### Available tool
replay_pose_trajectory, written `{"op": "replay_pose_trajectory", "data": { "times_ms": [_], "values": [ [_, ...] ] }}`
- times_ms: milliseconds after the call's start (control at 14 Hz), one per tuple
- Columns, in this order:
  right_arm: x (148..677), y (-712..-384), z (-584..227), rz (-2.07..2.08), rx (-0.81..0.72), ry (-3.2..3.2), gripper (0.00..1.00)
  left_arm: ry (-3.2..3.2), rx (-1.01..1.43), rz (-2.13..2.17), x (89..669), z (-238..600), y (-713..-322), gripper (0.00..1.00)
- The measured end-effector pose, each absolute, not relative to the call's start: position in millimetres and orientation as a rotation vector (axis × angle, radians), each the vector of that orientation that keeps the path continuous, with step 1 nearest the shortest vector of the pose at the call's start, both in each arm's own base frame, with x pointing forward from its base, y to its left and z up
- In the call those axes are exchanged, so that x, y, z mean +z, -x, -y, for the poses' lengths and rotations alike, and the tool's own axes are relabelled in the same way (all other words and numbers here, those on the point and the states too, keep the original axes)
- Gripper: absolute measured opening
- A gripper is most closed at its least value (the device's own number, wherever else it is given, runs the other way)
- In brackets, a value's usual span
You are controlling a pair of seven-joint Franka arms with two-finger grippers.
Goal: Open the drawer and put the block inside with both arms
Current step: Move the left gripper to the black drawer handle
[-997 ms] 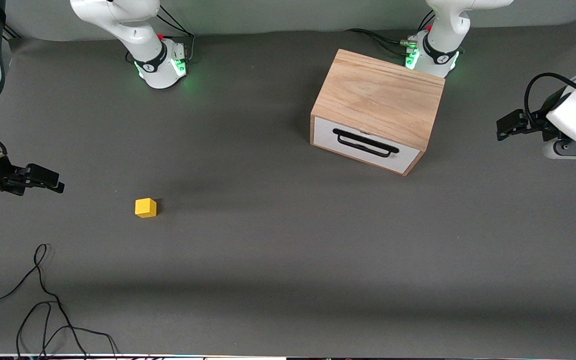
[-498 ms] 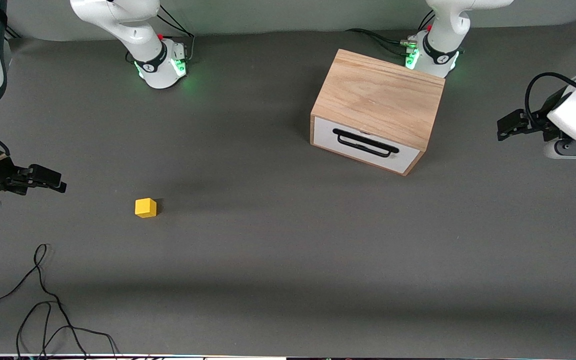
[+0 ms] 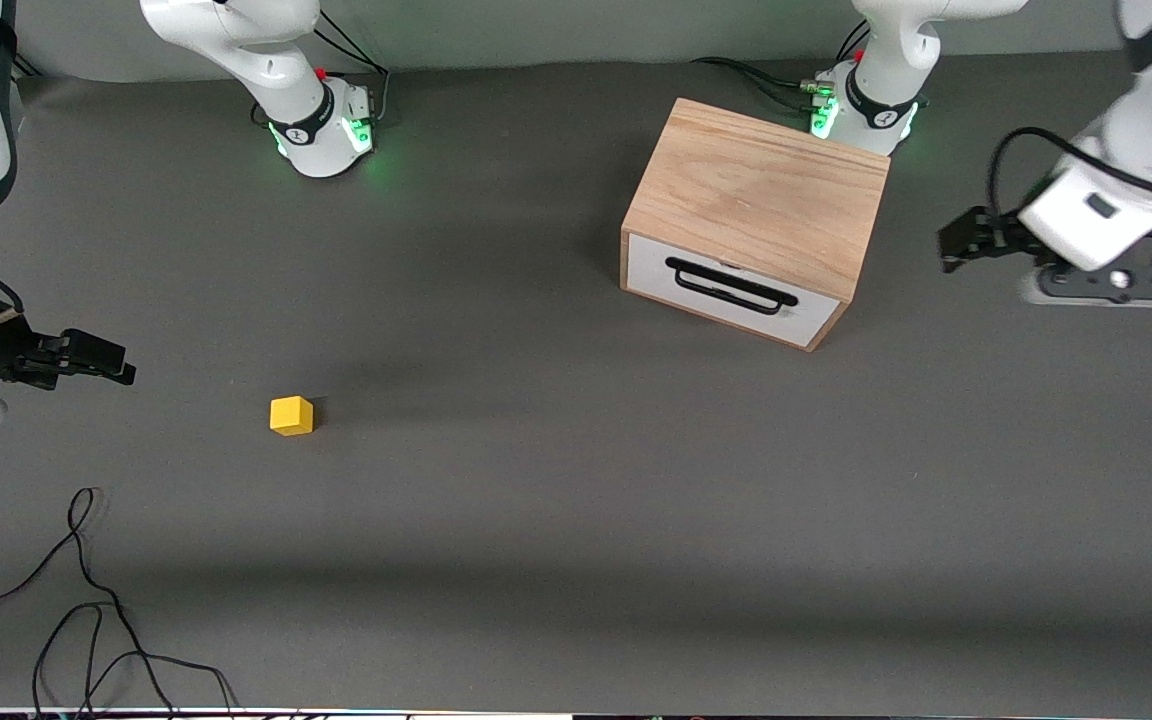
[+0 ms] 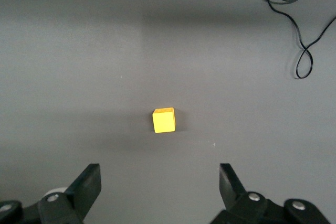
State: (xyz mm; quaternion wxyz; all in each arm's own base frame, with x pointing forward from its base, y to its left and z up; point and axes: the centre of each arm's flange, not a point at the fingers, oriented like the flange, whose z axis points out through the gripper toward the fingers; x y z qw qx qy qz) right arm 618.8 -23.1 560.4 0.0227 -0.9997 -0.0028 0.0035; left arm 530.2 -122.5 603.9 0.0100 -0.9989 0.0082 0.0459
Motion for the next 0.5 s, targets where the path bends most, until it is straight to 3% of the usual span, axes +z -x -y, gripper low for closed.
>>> {"op": "replay_pose_trajectory", "data": {
  "times_ms": [214,498],
  "values": [
    [559,-619,23,0.009,0.016,3.096,1.00,3.100,0.145,0.277,601,182,-515,1.00],
    [550,-617,23,0.009,0.044,3.095,1.00,2.992,0.090,0.996,592,242,-511,1.00]
  ]
}}
